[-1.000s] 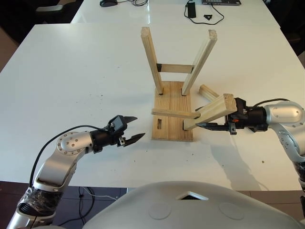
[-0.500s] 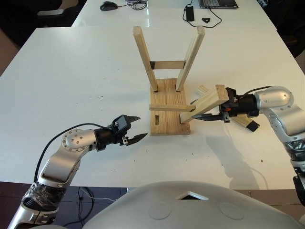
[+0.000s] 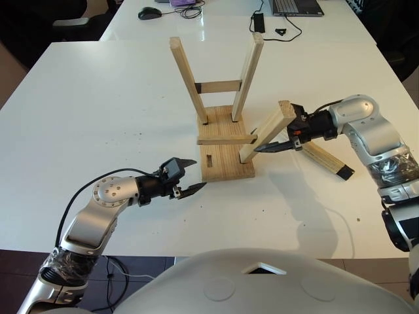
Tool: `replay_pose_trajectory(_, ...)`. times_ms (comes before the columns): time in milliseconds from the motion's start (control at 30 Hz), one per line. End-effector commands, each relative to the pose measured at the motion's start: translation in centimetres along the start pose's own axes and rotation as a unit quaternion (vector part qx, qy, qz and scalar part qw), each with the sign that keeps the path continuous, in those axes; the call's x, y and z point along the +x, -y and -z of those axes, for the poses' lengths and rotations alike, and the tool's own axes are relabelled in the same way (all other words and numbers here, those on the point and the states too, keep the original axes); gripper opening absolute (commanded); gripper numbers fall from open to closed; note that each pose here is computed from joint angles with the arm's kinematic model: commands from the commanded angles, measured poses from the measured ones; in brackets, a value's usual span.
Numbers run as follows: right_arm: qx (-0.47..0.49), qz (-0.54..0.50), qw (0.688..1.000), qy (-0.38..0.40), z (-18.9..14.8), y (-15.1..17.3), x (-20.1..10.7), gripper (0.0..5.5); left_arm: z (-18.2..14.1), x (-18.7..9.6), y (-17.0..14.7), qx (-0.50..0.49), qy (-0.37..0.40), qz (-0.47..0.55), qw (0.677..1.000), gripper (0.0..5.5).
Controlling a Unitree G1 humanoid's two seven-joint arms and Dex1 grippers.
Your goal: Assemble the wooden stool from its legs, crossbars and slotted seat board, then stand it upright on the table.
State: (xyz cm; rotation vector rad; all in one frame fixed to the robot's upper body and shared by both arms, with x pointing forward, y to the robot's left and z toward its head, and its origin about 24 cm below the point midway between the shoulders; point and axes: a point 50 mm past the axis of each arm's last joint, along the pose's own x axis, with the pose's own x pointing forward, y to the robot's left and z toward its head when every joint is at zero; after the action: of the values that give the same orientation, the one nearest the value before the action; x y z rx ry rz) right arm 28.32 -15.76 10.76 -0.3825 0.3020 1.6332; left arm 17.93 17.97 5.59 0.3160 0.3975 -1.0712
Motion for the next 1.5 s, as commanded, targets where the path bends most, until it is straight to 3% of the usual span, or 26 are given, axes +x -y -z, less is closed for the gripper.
replay_pose_trajectory(33, 0.123, -0.053, 0.983, -0.121, 6.9, -3.3, 1.8, 1.99, 0.0, 0.0, -0.3, 0.008, -0.004, -0.008, 1.000, 3.48)
replay_pose_trajectory(300, 0.036, 0.044, 0.997, -0.050, 3.1, -1.7, 0.3, 1.99, 0.1, 0.1, -0.6, 0.007, -0.006, -0.017, 1.000, 3.48)
replay_pose_trajectory(333, 0.031, 0.053, 0.998, -0.030, 2.3, -1.6, -0.1, 2.35, 0.2, 0.1, -0.6, 0.007, -0.006, -0.019, 1.000, 3.48)
replay_pose_trajectory(500, 0.011, 0.090, 0.996, 0.005, 0.0, -1.0, -1.5, 3.01, 0.3, 0.0, -0.7, 0.005, -0.008, -0.024, 1.000, 3.48)
replay_pose_trajectory(600, -0.001, 0.091, 0.996, -0.005, -0.4, -1.4, -2.4, 3.10, 0.3, 0.0, -0.5, 0.005, -0.008, -0.024, 1.000, 3.48)
replay_pose_trajectory(767, -0.005, 0.125, 0.987, -0.096, 1.8, -3.3, -6.2, 3.10, 0.4, -0.1, -0.5, 0.004, -0.008, -0.027, 1.000, 3.48)
replay_pose_trajectory(1000, 0.043, 0.258, 0.954, -0.148, 4.5, -4.1, -12.4, 3.10, 0.7, -0.5, -0.2, -0.006, -0.008, -0.043, 0.999, 3.48)
replay_pose_trajectory(1267, 0.116, 0.298, 0.932, -0.168, 7.4, -5.5, -14.9, 3.10, 0.9, -0.5, -0.1, -0.010, -0.008, -0.055, 0.998, 3.48)
replay_pose_trajectory(1500, 0.186, 0.296, 0.927, -0.136, 8.0, -7.1, -16.0, 3.10, 1.1, -0.6, 0.0, -0.012, -0.012, -0.060, 0.998, 3.48)
